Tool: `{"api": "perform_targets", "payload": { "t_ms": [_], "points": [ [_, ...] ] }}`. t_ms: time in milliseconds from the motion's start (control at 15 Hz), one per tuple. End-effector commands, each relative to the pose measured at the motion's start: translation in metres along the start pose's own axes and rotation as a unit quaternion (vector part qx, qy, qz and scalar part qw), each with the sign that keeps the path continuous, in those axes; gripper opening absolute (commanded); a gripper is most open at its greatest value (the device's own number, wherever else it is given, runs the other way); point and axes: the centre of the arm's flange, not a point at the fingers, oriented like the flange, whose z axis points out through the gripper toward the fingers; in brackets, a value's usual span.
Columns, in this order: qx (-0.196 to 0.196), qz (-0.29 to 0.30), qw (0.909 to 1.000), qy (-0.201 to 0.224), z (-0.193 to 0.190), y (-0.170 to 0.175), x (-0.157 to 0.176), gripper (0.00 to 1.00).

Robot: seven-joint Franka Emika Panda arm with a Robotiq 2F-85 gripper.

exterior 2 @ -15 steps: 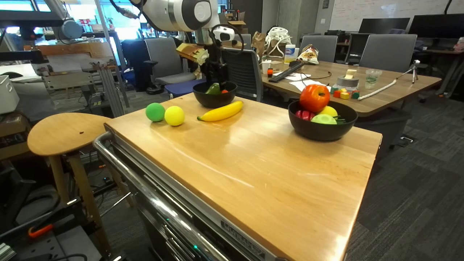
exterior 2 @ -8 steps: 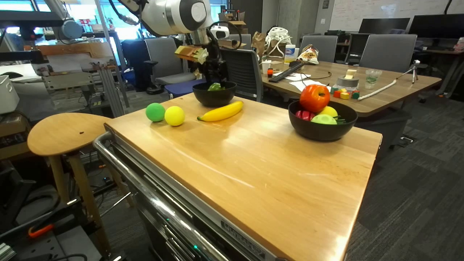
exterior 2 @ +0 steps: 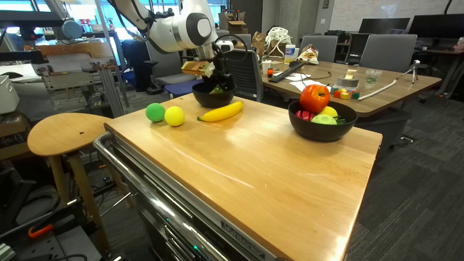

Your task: Pick the fruits in the bowls and put them on the table

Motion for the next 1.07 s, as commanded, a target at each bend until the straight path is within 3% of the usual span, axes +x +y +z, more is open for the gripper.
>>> {"api": "perform_targets", "payload": {
  "t_ms": [0,67,400,600,800,1000],
  "points": [
    [-0.007,0.007,0.9997,0.021,0.000,0.005,0.003,0.65],
    [-0.004,0.007,0.9997,0.023,-0.004,0.005,0.003,0.48],
    [0.028,-0.014,0.9981,0.053,-0.053,-0.008,-0.006,0.44],
    [0.044,-0.028,0.9943,0.093,-0.112,0.000,-0.013,0.44],
    [0.062,-0.011,0.9924,0.106,-0.158,0.038,-0.018,0.44],
    [0.081,0.041,0.9923,0.085,-0.164,0.095,-0.032,0.44]
  ]
}}
